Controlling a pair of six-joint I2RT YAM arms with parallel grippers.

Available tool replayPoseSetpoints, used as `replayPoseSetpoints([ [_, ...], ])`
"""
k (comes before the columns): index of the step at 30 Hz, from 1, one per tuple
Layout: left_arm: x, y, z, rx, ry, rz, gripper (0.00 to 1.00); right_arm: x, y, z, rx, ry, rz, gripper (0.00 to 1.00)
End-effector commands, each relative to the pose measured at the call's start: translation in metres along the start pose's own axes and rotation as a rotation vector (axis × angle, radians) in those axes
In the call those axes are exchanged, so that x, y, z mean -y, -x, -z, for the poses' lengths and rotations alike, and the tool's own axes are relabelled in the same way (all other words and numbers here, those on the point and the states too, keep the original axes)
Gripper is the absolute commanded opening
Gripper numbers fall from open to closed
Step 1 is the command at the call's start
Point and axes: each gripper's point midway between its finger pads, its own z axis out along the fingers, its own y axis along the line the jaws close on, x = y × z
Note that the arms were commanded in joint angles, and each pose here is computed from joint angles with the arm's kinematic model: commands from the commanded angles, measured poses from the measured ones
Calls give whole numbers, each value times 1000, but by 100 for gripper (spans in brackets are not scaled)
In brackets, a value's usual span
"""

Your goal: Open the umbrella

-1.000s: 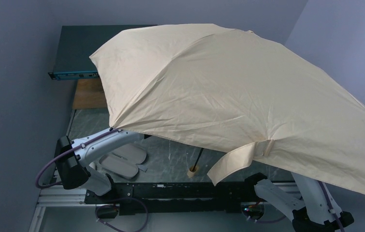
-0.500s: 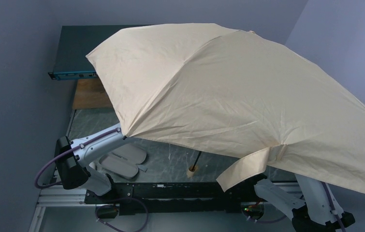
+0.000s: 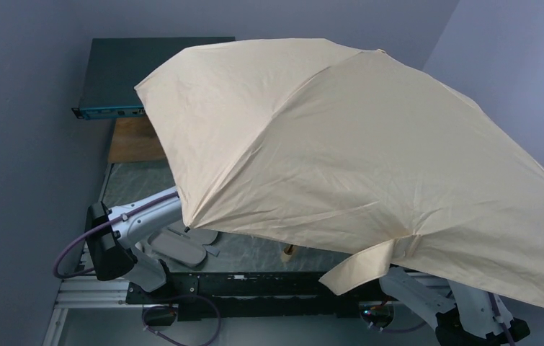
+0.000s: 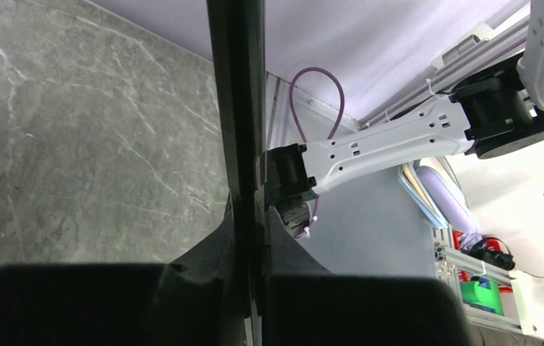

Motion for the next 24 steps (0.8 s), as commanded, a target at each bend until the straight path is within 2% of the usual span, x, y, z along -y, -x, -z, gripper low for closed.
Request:
replayPoseSetpoints([
  [1, 25, 32, 2, 76, -55, -161, 0, -5, 7, 9, 44, 35, 63, 0],
  [3, 20, 29, 1, 70, -34, -162, 2, -7, 7, 12, 59, 54, 87, 0],
  [4, 16, 27, 0, 65, -19, -162, 8, -10, 8, 15, 66, 70, 102, 0],
  [6, 11, 25, 1, 57, 10, -165, 32, -13, 9, 19, 76, 95, 136, 0],
  [8, 6, 25, 4, 56, 44, -176, 61, -15, 9, 23, 81, 106, 164, 0],
  [10, 4, 28, 10, 61, 73, -188, 77, -11, 8, 24, 80, 93, 180, 0],
  [11, 3, 30, 13, 66, 87, -197, 82, -9, 8, 25, 79, 82, 185, 0],
  [15, 6, 49, 28, 111, 135, -238, 89, -6, 10, 27, 85, 64, 197, 0],
  [24, 25, 112, 52, 351, 140, -249, 90, -17, 20, 26, 110, 96, 181, 0],
])
